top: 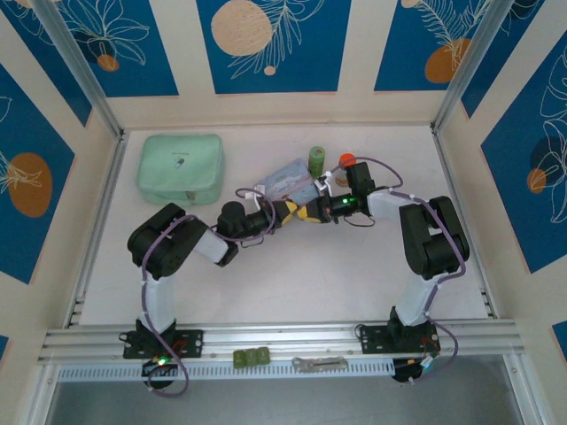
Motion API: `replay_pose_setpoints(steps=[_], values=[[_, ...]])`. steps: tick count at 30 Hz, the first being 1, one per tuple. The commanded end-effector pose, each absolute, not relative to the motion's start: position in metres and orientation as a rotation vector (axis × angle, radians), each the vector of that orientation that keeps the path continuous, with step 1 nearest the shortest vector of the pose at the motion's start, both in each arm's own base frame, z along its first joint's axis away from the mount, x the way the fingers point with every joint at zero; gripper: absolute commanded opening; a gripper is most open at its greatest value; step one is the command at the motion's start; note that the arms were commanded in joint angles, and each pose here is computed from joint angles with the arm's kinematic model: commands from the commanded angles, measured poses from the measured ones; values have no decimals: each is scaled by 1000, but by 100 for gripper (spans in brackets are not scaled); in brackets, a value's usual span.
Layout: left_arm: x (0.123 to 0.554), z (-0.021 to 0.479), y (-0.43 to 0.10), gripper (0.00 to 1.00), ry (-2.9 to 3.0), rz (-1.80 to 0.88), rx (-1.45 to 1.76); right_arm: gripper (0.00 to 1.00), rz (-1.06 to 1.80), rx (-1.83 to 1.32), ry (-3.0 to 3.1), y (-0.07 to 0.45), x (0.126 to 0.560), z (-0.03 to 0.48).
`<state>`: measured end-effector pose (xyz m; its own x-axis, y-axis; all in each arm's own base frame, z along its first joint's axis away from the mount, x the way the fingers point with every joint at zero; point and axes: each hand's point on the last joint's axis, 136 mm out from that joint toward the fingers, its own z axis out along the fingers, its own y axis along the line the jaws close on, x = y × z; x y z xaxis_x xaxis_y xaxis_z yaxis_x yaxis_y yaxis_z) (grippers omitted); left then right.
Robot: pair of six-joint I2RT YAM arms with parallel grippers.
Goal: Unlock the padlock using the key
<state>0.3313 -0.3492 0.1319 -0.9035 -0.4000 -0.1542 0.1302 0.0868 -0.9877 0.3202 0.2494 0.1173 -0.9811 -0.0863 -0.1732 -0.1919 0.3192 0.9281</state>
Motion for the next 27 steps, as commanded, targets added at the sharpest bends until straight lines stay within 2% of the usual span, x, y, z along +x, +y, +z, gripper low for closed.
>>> replay_pose_setpoints(steps=[1, 7, 19, 22, 27], values=[[229, 167, -397, 0, 2049, -2199, 317, 0, 1674, -371, 2303, 278, 358, 146], [232, 165, -395, 0, 2034, -2167, 303, 0, 1755, -144, 2317, 277, 363, 142], [232, 179, -380, 0, 1916, -2090, 476, 0, 2207, 315, 2322, 271, 349, 151], [230, 185, -378, 0, 1876, -2066, 514, 0, 2303, 533, 2273, 273, 352, 157], [230, 187, -376, 0, 1836, -2025, 546, 0, 2459, 1122, 2164, 290, 355, 149]])
